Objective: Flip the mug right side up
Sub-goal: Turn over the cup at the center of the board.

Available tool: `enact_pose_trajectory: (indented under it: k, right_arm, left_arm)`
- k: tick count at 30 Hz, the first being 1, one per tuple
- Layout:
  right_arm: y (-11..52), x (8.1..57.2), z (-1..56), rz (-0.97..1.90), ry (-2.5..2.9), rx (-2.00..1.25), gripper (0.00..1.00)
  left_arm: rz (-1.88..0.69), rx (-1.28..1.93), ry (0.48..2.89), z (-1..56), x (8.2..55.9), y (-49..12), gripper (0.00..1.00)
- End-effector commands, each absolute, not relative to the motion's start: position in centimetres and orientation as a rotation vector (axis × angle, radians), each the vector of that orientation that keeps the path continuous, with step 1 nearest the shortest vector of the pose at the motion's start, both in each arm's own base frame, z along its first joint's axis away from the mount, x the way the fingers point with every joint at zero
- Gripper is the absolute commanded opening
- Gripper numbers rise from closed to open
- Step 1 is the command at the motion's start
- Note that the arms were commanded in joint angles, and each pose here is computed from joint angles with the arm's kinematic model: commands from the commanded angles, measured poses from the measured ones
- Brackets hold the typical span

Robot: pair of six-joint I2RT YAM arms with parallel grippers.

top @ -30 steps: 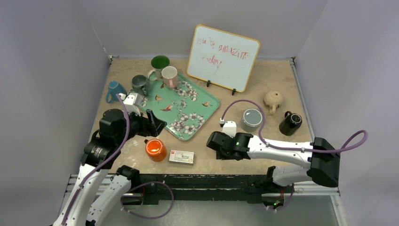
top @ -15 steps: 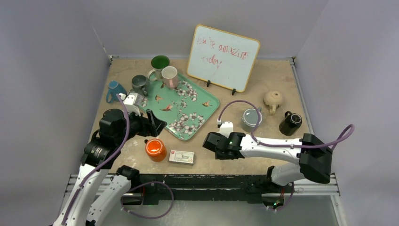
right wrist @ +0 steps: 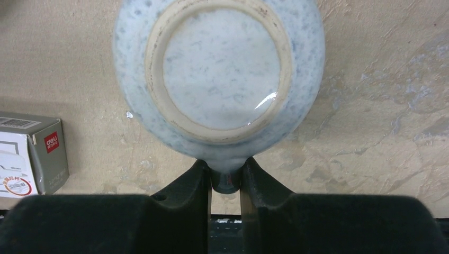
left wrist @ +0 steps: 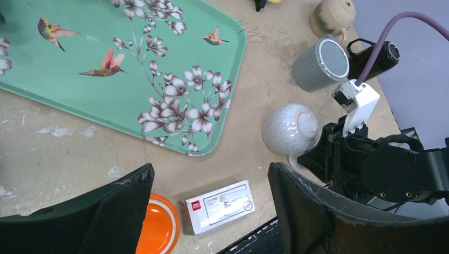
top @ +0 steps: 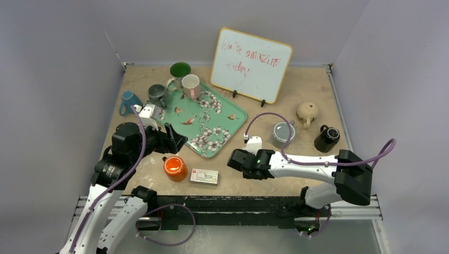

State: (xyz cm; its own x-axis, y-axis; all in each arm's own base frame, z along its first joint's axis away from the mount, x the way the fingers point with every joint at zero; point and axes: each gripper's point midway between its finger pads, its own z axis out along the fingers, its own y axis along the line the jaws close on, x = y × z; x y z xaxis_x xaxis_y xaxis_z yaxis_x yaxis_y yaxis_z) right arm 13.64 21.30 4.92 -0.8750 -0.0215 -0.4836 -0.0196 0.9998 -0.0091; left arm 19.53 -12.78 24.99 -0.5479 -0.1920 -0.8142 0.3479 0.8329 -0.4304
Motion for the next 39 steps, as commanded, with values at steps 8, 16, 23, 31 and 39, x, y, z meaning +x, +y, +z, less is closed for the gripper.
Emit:
enact_pose_trajectory:
  k: [8,16,23,31,39]
  right_arm:
    - [22.9,15.6,6.5,0.226,2.501,0.077,0.0]
    - [22.4,16.5,9.2,0.367,2.384,0.178,0.0]
    - [22.9,16.7,11.2,0.555,2.302,0.254,0.0]
    - [25.1,17.3,16.0,0.951,2.073,0.375,0.0]
    - [27.6,17.9,25.1,1.244,1.811,0.355,0.0]
  left_arm:
    - [-0.713,0.121,2.027,25.1,19.8,-13.0,0.78]
    - [-0.732,0.122,2.026,25.3,19.8,-13.3,0.77]
    - [-0.811,0.115,2.019,25.9,19.6,-14.3,0.76]
    - [-1.076,0.098,1.997,27.3,18.5,-17.2,0.72]
    - [-1.526,0.103,1.895,29.5,16.4,-20.8,0.7]
